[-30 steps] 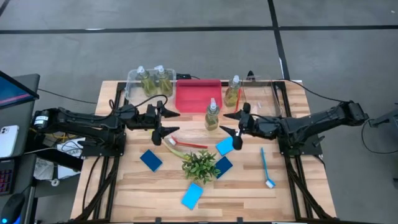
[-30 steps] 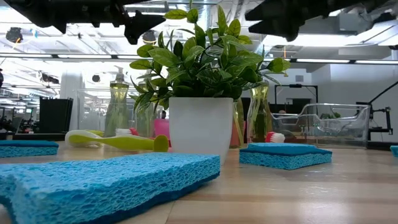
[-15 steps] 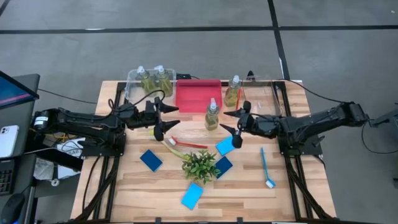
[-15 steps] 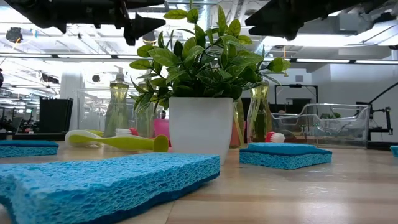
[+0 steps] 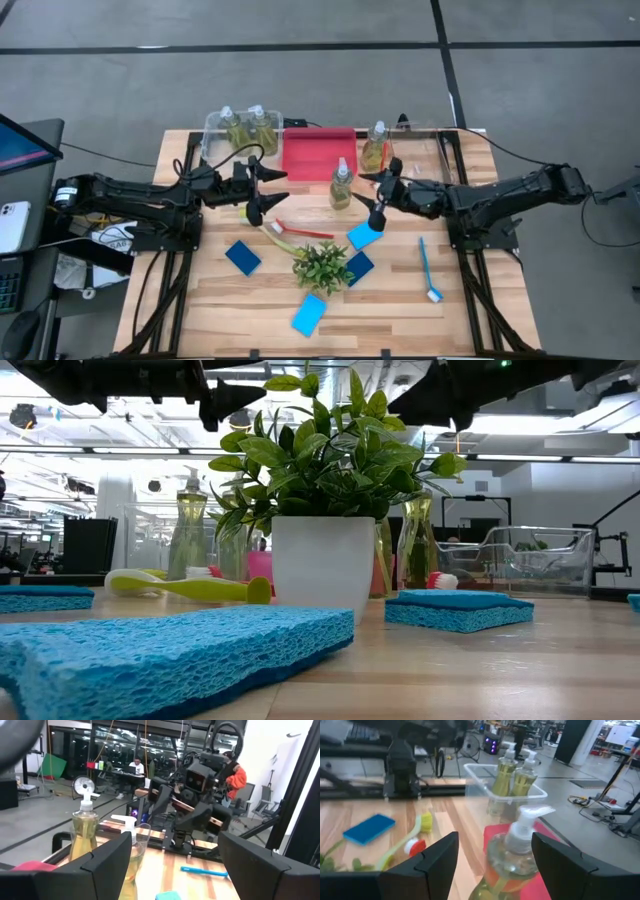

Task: Pick & Place Kitchen Sink Supplies
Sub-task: Put the yellow dishwashing liquid into the white bin

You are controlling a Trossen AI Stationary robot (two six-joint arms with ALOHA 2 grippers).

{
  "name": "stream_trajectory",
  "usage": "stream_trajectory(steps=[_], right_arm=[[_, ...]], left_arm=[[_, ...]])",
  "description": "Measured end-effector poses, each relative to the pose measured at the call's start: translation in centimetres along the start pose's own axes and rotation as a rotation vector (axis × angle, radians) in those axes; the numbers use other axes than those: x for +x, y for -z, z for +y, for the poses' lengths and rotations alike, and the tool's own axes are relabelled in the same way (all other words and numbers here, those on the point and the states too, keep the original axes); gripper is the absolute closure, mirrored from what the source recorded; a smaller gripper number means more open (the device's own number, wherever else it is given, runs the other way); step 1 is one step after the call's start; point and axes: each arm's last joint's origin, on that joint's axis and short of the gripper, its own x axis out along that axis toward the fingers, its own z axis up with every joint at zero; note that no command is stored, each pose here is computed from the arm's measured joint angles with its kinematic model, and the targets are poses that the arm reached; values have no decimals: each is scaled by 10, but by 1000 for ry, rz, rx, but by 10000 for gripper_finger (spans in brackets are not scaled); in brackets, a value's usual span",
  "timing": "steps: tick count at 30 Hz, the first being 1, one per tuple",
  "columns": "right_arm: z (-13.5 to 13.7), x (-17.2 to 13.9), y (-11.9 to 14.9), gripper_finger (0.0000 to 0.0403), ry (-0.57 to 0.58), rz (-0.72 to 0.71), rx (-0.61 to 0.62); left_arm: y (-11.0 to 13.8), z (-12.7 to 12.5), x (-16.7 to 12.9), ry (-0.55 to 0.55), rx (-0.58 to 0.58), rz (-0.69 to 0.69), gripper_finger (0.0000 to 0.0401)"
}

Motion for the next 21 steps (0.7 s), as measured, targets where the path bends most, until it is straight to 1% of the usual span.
stream_trajectory(steps=[3,9,15,21], right_arm=[[-2,3,2,158,17,9,19],[-3,18,10,158,39,36,10],[-5,28,10,158,53,-4,40],[-13,34,13,158,94,-1,64]], left_arm=[[0,0,0,0,-34,0,103],[0,0,0,0,-36,0,103],[0,0,0,0,-36,0,103],[0,0,0,0,-41,0,103]])
